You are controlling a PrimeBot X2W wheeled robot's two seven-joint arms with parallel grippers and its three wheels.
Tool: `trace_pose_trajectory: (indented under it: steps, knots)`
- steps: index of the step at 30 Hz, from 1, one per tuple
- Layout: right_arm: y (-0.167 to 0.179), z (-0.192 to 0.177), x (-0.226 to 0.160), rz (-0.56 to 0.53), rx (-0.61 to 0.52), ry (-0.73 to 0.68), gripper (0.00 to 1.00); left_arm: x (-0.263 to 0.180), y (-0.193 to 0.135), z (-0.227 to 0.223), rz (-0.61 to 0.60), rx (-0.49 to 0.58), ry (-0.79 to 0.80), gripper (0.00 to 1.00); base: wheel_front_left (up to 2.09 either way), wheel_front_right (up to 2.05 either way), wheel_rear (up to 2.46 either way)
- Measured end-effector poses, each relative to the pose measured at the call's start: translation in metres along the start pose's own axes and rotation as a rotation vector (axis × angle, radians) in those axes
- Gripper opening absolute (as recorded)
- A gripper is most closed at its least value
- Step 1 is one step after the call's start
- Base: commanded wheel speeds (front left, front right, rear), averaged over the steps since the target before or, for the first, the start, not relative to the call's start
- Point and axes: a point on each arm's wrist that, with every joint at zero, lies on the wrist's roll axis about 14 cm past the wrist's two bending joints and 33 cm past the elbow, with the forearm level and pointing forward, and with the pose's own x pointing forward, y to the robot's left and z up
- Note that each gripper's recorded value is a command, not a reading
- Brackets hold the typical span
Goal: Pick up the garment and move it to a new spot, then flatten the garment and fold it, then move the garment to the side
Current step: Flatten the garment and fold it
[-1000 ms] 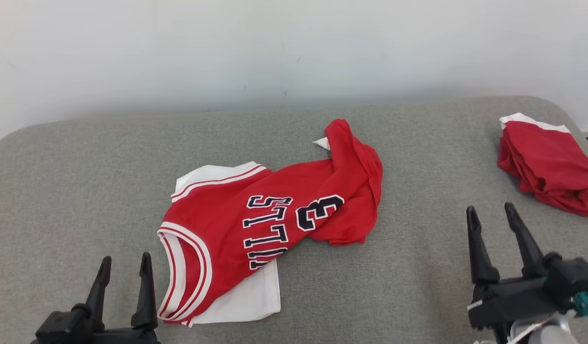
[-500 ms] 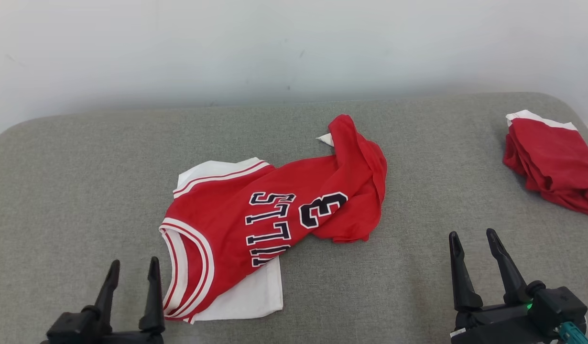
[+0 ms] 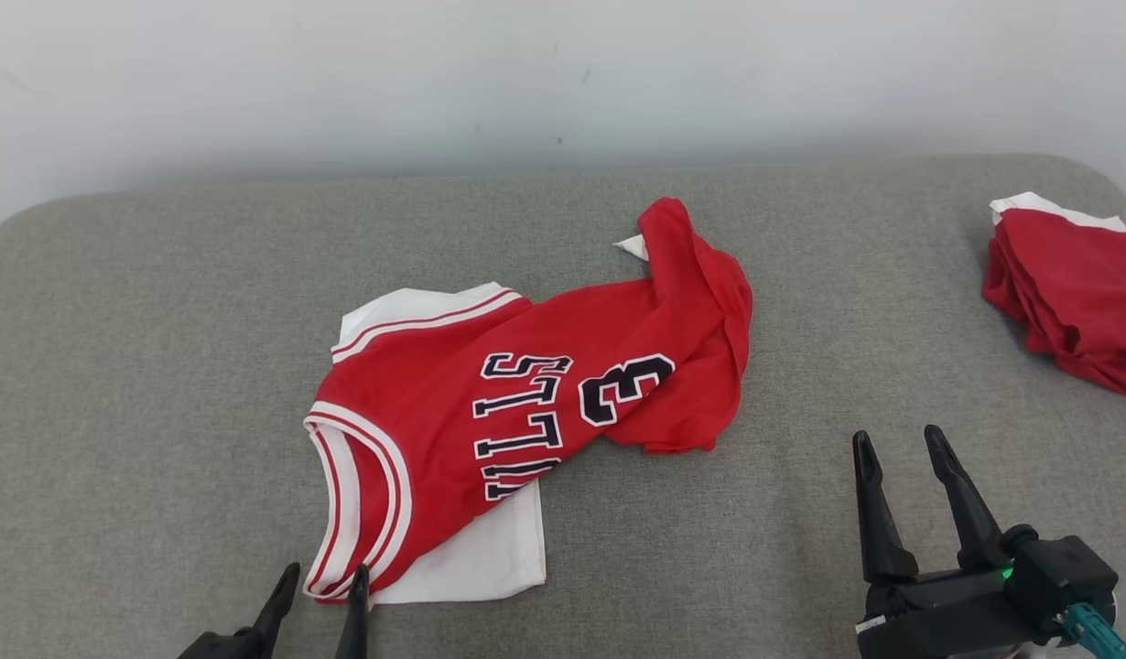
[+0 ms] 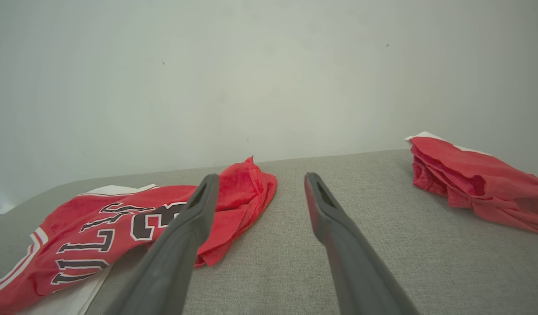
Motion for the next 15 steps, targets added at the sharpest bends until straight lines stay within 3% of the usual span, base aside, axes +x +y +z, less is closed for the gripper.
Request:
trace_pose_trajectory:
  steps: [11, 12, 13, 14, 15]
  knots:
    - [-0.007, -0.006, 0.003, -0.019, 0.003, 0.016, 1.0, 0.005, 0.003, -0.029, -0.01, -0.006, 0.1, 1.0, 0.0, 0.0, 0.0]
    - [-0.008, -0.007, 0.004, -0.02, 0.003, 0.017, 1.0, 0.008, -0.001, -0.03, -0.021, -0.006, 0.105, 0.95, 0.0, 0.0, 0.0]
    - [-0.008, -0.007, 0.005, -0.021, 0.003, 0.018, 1.0, 0.01, -0.004, -0.03, -0.032, -0.013, 0.105, 0.26, 0.0, 0.0, 0.0]
    - [-0.009, -0.007, 0.005, -0.023, 0.003, 0.018, 1.0, 0.014, -0.007, -0.029, -0.04, -0.018, 0.1, 0.0, 0.0, 0.0, 0.0]
    - [-0.009, -0.008, 0.006, -0.023, 0.003, 0.019, 1.0, 0.017, -0.009, -0.027, -0.05, -0.016, 0.094, 0.0, 0.0, 0.0, 0.0]
